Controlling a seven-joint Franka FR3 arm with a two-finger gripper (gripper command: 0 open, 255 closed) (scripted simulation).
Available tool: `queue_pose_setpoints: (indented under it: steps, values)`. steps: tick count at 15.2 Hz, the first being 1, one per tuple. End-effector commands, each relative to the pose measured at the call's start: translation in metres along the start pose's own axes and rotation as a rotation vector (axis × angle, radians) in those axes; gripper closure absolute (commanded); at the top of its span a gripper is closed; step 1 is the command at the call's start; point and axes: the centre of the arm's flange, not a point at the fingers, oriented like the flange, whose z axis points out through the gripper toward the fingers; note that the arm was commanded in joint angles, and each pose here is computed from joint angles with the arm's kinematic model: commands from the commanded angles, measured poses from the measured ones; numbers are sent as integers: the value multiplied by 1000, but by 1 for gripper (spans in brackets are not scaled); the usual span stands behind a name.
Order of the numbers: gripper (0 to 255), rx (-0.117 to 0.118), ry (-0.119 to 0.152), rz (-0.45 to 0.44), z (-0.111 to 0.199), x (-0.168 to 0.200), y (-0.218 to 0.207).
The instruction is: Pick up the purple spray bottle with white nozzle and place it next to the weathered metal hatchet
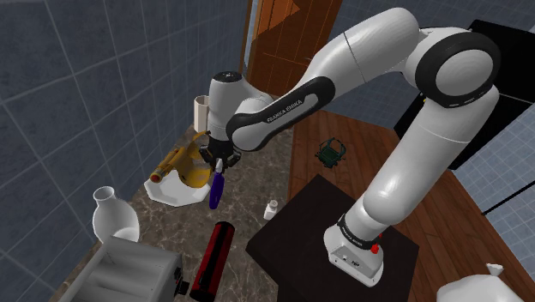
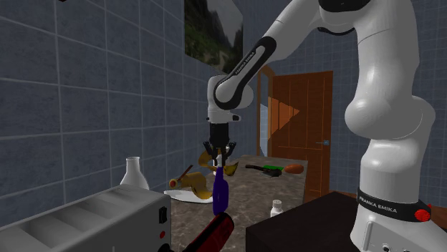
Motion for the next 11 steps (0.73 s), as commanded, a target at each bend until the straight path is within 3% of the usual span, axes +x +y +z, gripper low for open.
queue_pose_setpoints:
  steps: [1, 5, 11]
  values:
    - [255, 0, 0, 0, 0, 0, 0]
    - [255, 0, 0, 0, 0, 0, 0]
    - [255, 0, 0, 0, -31, 1, 0]
